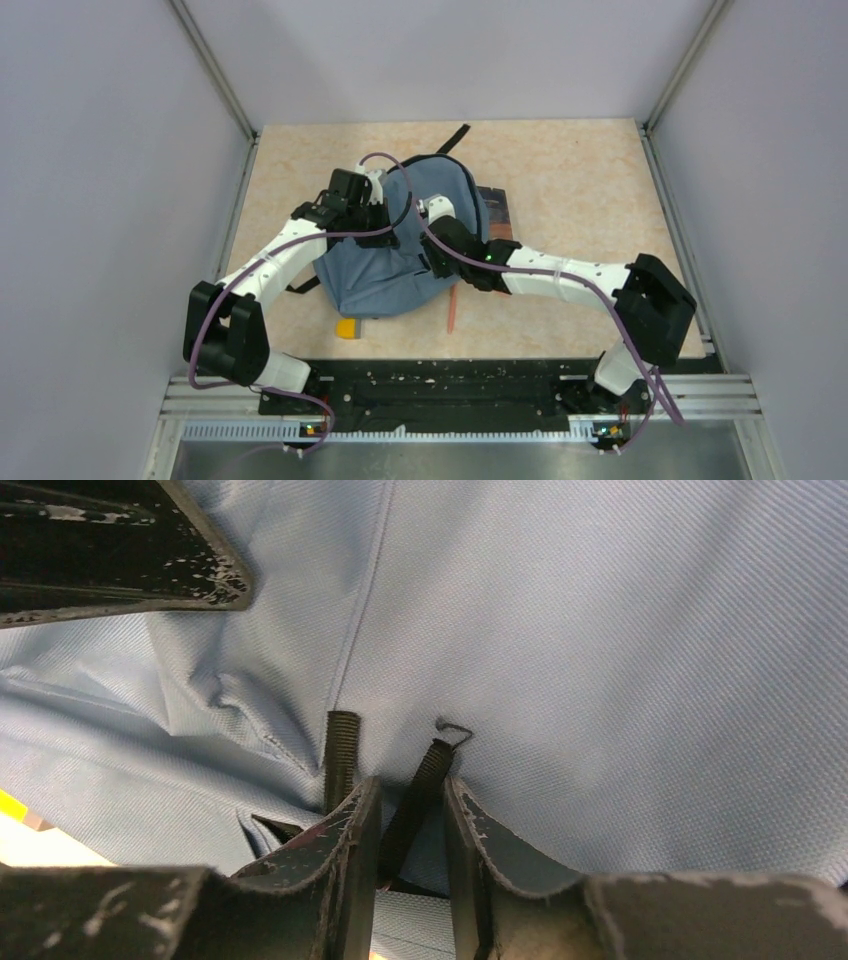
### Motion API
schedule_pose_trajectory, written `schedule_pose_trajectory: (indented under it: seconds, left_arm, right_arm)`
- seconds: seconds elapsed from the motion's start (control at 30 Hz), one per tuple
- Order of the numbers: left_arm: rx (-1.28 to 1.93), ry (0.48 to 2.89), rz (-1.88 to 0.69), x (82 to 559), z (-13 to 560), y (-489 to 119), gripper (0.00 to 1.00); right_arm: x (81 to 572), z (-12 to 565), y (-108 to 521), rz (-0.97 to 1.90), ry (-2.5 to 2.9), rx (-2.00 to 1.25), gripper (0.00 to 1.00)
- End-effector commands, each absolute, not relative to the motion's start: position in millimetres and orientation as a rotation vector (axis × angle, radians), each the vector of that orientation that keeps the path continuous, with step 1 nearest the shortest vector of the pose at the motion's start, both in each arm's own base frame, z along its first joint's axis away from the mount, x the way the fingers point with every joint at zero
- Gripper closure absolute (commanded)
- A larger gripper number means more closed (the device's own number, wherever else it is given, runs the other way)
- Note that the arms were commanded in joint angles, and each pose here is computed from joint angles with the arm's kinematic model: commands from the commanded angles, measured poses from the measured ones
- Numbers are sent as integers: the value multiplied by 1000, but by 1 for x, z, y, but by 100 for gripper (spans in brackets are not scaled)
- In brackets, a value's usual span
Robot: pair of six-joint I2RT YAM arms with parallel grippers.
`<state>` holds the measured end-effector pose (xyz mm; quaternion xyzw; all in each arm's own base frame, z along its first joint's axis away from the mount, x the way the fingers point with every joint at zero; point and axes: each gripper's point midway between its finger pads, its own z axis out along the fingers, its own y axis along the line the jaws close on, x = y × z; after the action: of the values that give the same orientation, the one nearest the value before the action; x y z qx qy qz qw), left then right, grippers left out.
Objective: Pack the student bag
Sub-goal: Unzip the student bag at the center of the board.
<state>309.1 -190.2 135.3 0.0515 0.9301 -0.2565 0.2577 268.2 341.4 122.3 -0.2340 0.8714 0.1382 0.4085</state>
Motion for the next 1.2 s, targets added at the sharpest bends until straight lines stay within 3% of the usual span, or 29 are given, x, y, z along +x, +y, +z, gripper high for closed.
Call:
schedule_pose_trajectory:
  seconds: [0.0,0.07,0.13,0.4,0.73,1.17]
  left_arm:
    - [166,2438,-688,319,158,-191,100]
    - [166,2439,-681,319,158,-190,100]
    - [165,2439,-667,320,157,-188,100]
    - [169,2415,-626,322,164,-183,100]
    - [162,2417,-598,323,163,-179,100]
    - [159,2412,-551,326,163,-173,100]
  right_arm:
    - [274,136,338,283,2157,-572,76]
    - [274,140,338,297,2140,-571,85]
    - [273,144,340,325,2124,-581,100]
    - [266,178,341,474,1958,-566,100]
    - [282,176,310,252,1948,-525,100]
    - [285,198,288,206,1869,-466,100]
